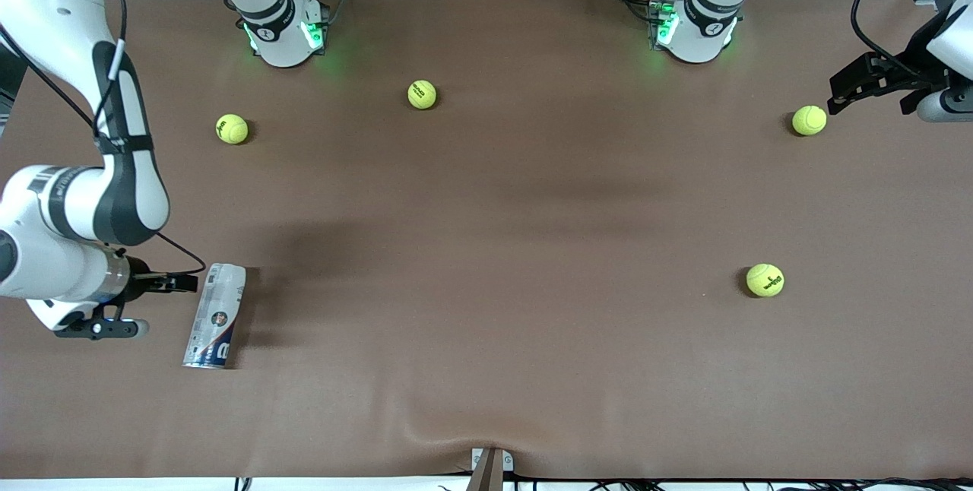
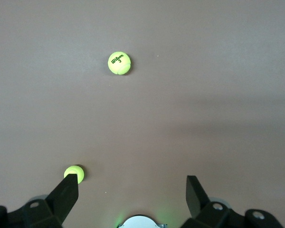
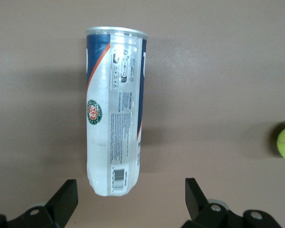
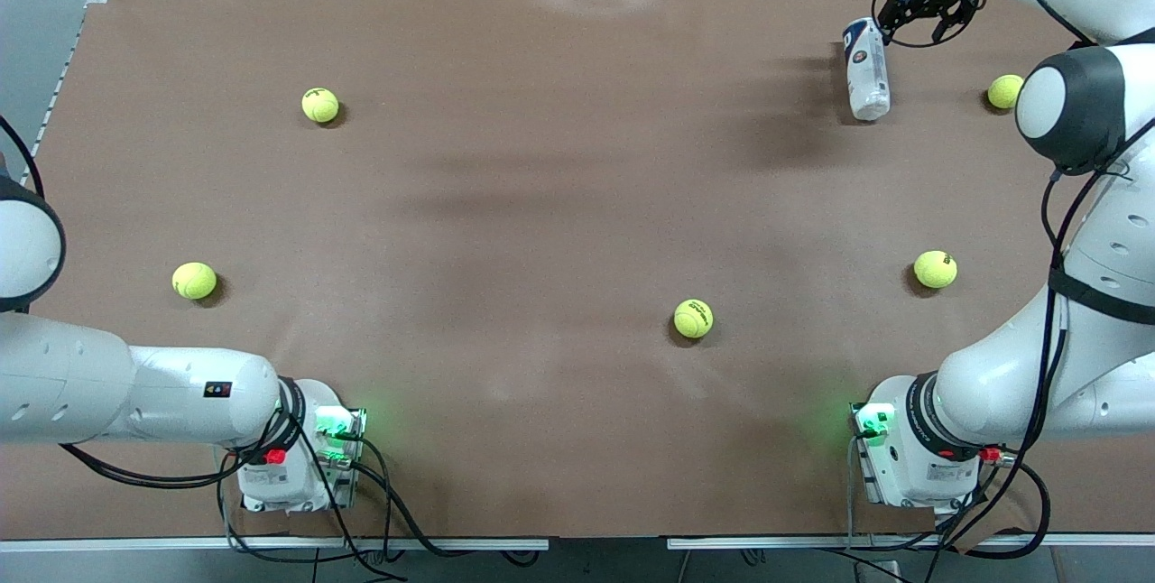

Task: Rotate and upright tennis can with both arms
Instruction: 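Lower the right gripper over the lying tennis can, then close the right gripper around the middle of the can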

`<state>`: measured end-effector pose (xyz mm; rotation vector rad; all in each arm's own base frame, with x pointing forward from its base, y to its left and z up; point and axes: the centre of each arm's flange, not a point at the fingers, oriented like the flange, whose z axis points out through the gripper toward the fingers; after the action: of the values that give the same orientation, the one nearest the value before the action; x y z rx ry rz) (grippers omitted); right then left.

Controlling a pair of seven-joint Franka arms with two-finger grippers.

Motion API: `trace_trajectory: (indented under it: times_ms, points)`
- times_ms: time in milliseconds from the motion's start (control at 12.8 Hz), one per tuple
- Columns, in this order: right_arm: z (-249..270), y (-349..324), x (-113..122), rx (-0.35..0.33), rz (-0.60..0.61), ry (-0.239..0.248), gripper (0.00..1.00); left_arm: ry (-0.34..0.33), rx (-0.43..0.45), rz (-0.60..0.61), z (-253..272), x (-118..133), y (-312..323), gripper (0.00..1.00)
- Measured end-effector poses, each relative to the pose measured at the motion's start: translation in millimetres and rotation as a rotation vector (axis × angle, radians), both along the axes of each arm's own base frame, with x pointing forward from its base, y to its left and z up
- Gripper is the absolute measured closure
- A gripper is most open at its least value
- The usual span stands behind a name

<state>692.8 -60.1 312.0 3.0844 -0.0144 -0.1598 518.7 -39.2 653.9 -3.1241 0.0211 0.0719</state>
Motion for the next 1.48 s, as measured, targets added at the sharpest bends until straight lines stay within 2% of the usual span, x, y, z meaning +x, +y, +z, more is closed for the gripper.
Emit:
trace_trajectory:
  times_ms: [545, 701, 934, 1480]
  points:
    - [-50.6, 10.3, 6.8, 0.004, 0.018, -0.048, 0.0, 0.0, 0.0, 0.0, -0.3, 0.1, 0.2, 0.0]
    - [-64.1, 11.6, 9.3, 0.037, -0.01, -0.071, 0.0, 0.0, 0.0, 0.001, -0.3, 0.1, 0.3, 0.0]
    - [-83.4, 11.6, 10.1, 0.054, -0.029, -0.077, 0.0, 0.001, 0.0, 0.001, -0.4, 0.1, 0.4, 0.0]
    - [-113.8, 9.2, 5.4, 0.052, -0.034, -0.041, 0.0, 0.004, 0.0, 0.002, -2.2, 0.9, 0.8, 0.0]
